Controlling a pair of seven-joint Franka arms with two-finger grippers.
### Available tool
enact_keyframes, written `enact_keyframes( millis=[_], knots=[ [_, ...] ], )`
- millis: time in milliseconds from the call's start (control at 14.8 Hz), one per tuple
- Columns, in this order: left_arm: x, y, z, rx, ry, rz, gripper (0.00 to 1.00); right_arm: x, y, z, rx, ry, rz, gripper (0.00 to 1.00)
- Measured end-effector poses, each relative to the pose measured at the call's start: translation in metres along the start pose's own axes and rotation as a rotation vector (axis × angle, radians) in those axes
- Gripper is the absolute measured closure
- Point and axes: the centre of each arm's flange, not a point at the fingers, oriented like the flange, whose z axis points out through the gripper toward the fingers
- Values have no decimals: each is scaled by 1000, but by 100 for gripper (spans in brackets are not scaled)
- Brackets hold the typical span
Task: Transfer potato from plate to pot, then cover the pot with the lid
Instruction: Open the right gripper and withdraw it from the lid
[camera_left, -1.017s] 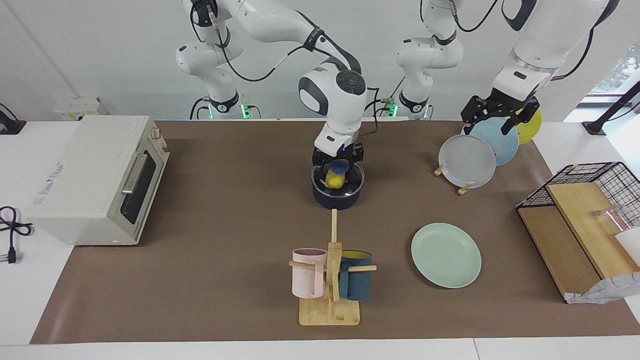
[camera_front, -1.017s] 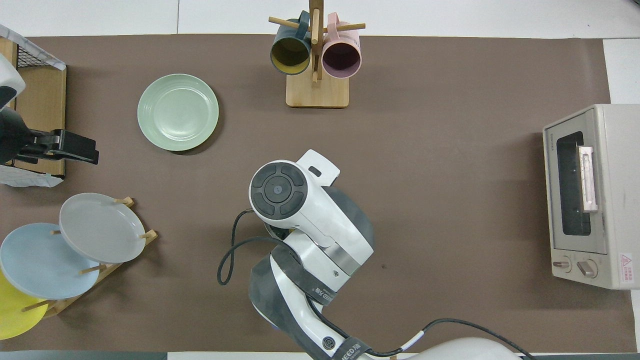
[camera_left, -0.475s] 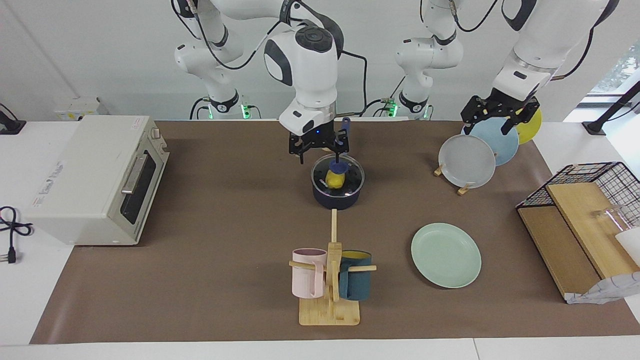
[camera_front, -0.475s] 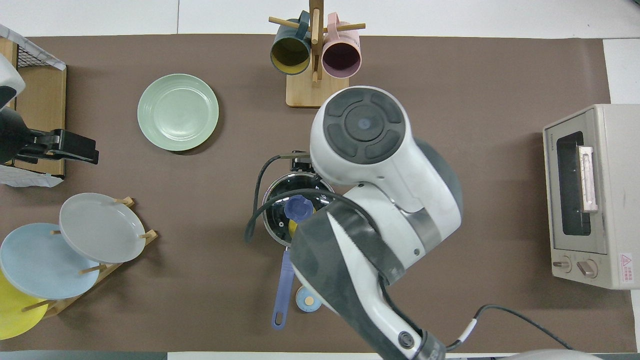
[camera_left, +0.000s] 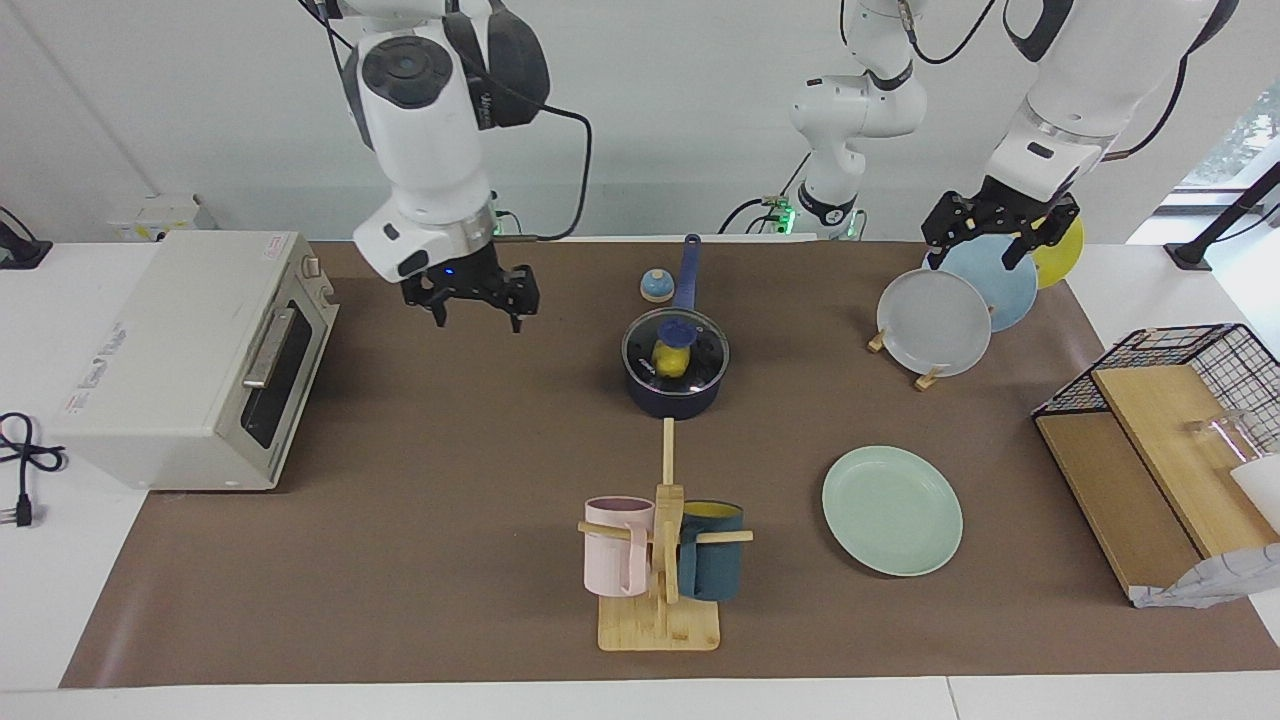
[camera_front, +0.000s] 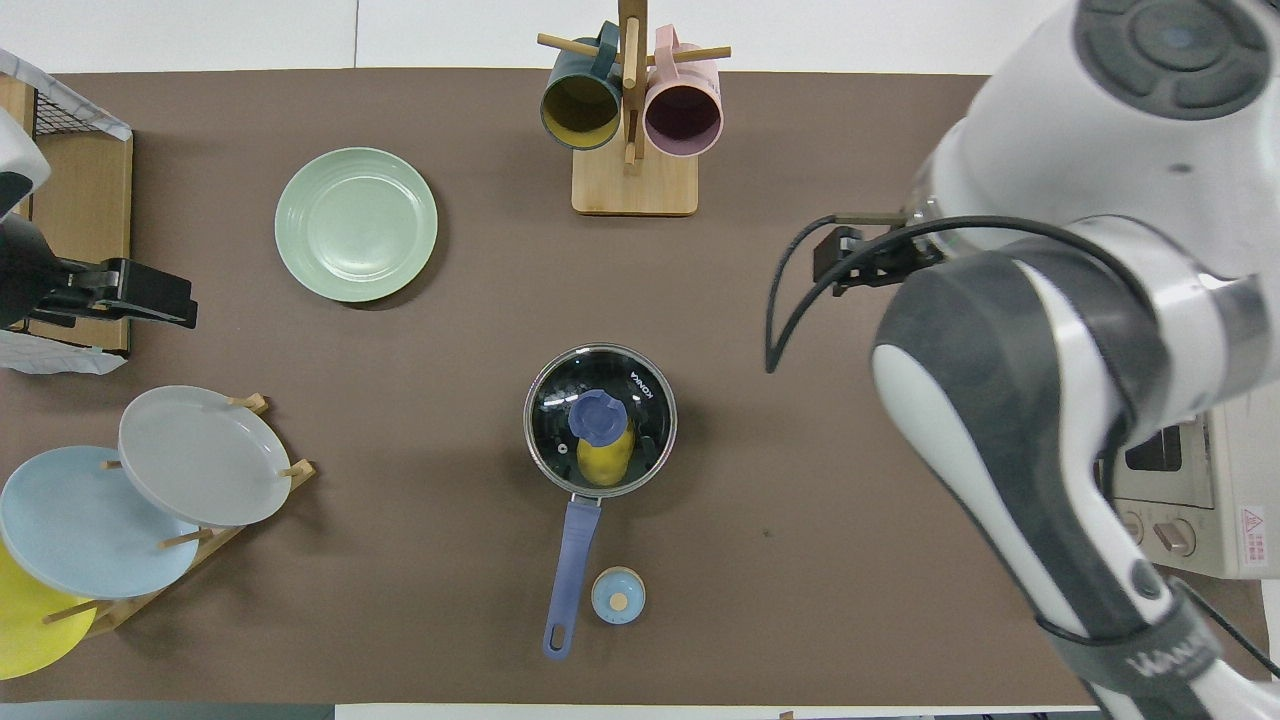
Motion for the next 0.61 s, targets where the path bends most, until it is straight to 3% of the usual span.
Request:
enact_keyframes(
  millis=[203,610],
  knots=[
    [0,0,0,0,0,0,0,-14,60,-29,-21,5,-41,0],
    [-9,-1,-12,0,22,-2,0,-23,130,-29,-14,9,8,0]
  ],
)
